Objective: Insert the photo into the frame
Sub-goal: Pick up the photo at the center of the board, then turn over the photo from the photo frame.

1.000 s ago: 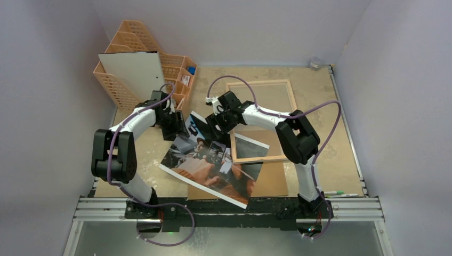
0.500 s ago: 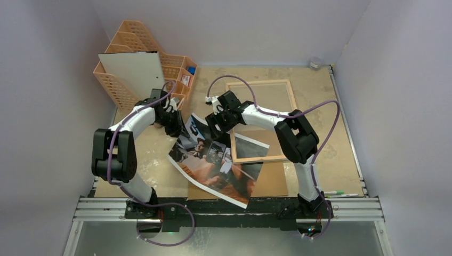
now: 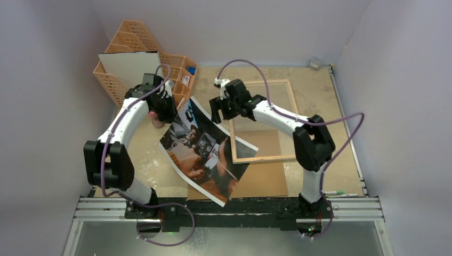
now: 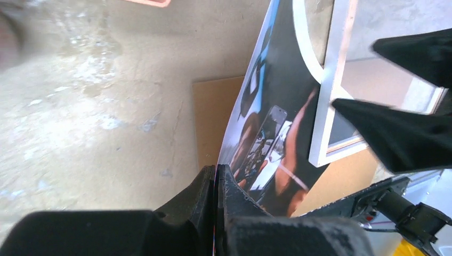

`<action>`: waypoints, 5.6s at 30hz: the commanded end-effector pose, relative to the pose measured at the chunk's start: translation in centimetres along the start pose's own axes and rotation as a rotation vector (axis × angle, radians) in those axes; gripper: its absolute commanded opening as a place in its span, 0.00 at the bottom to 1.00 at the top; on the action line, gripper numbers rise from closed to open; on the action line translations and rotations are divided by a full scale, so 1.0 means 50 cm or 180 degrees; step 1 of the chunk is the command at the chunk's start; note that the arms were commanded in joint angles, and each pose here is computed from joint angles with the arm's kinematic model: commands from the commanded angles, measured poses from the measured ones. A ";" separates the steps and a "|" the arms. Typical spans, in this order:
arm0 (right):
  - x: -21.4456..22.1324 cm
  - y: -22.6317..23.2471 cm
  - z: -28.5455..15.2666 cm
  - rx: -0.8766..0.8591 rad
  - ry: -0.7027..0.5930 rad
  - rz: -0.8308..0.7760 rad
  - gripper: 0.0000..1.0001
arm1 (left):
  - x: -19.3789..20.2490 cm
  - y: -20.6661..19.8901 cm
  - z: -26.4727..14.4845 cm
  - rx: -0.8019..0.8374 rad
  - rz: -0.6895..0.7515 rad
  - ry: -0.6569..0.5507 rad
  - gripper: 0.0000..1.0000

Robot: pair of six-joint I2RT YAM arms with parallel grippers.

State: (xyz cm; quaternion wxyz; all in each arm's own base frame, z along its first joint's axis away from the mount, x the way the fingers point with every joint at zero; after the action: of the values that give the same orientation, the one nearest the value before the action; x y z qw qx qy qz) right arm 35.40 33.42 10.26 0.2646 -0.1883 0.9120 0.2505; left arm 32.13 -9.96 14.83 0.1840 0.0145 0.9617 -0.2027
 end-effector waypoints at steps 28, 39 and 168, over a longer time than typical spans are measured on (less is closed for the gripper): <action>-0.313 0.136 -0.548 -0.1739 -0.2348 -0.0887 0.99 | -0.203 -0.278 -0.495 0.0937 0.1134 -0.2212 0.00; -0.290 0.111 -0.542 -0.1698 -0.2286 -0.0996 0.99 | -0.206 -0.303 -0.493 0.1221 0.1476 -0.2189 0.00; -0.094 -0.172 -0.190 0.2326 0.0264 0.0352 0.00 | -0.245 -0.080 -0.201 -0.0026 0.0701 -0.1978 0.82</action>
State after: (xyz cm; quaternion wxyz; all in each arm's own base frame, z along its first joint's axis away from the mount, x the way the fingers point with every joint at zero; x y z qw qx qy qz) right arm 41.53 22.89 14.87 0.2837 -0.1008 0.9459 -0.1206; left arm 40.07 -9.46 28.20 0.4692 0.0481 0.8633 -0.1796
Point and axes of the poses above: each gripper's point midway between its finger pads, its own z axis out along the fingers, its own y axis along the line the jaws close on, x = y × z, the point moved 2 cm from there along -z, back along the fingers, and after that the axes turned 9 degrees about z, right-handed, at the moved point
